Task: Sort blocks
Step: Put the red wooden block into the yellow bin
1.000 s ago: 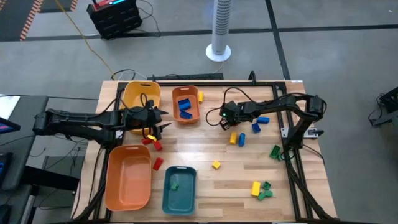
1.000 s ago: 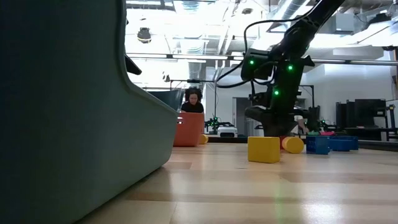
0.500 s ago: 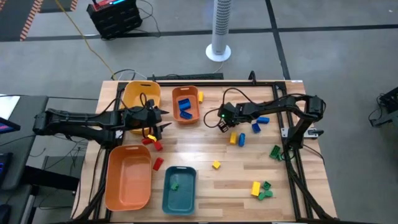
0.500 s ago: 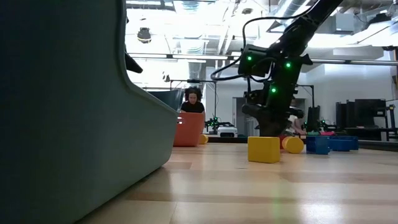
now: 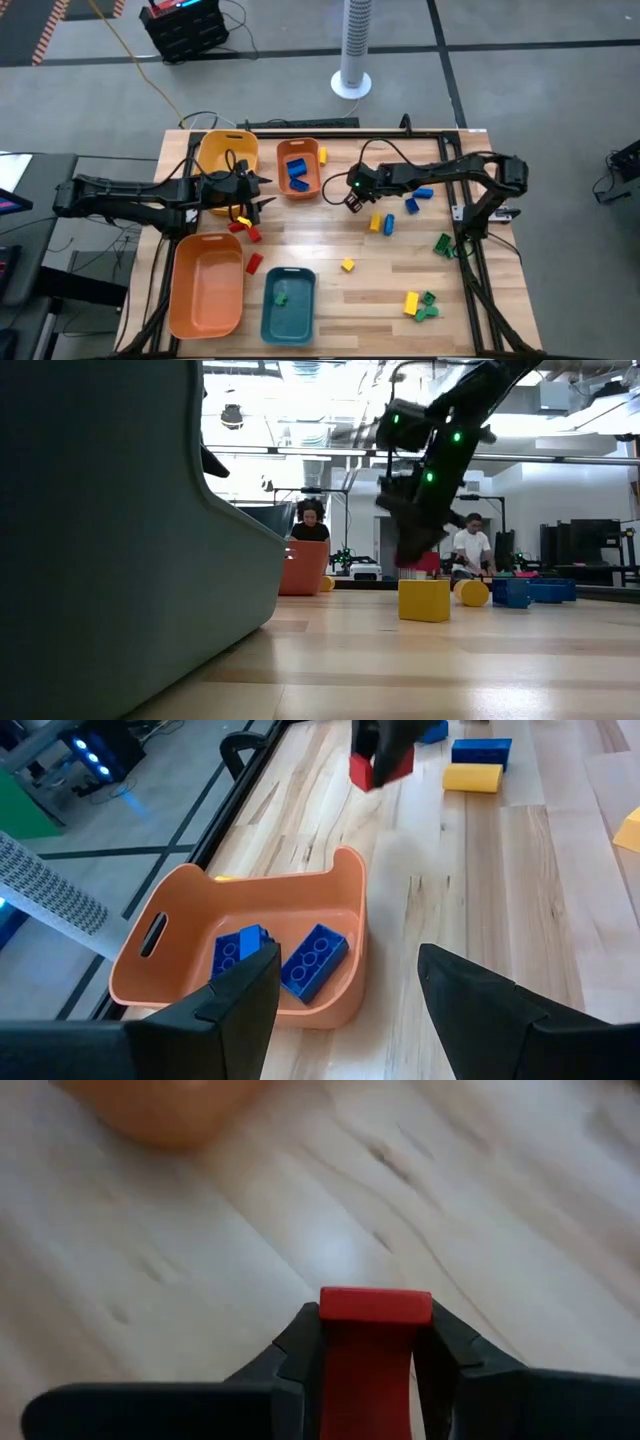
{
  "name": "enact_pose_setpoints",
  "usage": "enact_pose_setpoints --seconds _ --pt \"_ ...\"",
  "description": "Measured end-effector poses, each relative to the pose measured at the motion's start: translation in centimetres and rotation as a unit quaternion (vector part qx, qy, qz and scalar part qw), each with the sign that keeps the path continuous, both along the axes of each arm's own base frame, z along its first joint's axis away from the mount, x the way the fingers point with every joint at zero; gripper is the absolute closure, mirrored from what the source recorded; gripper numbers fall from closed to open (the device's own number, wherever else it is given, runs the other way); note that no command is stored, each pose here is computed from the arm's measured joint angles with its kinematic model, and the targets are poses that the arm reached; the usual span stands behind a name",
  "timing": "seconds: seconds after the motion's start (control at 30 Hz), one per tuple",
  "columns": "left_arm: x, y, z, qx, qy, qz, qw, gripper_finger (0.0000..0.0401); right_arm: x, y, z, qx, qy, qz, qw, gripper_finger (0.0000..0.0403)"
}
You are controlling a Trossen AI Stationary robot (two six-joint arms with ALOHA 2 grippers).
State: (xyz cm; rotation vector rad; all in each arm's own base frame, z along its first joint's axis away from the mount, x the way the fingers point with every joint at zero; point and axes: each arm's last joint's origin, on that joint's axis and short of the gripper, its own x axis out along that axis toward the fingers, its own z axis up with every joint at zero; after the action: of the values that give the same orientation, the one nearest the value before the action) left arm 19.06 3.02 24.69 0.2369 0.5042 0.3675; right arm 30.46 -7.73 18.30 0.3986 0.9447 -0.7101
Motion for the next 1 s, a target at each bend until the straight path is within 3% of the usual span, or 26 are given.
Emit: enact_pose_setpoints --seconds 0.27,0.47,0.63,0.83,1.0 --pt "0.0 -0.1 0.0 -0.011 -0.003 -0.008 1.0 0.017 0.7 1.0 4.5 -0.072 -0.124 0.074 0.987 0.0292" --pt "0.1 -0.1 0.1 -0.018 -0.01 -0.014 1.0 0.017 1.9 2.4 5.6 -0.11 -0.182 0.123 0.969 0.0292" --pt "0.2 -0.2 0.1 -0.025 -0.015 -0.031 0.999 0.017 3.0 4.2 5.8 -0.11 -0.227 0.159 0.954 0.0292" --pt "0.3 -0.6 0.2 -0.042 -0.016 -0.093 0.995 0.017 3.8 8.3 7.3 -0.115 -0.308 0.228 0.916 0.0292" --pt "0.6 -0.9 0.7 -0.07 -0.055 -0.142 0.986 0.017 4.0 11.1 9.0 -0.166 -0.372 0.267 0.873 0.0291"
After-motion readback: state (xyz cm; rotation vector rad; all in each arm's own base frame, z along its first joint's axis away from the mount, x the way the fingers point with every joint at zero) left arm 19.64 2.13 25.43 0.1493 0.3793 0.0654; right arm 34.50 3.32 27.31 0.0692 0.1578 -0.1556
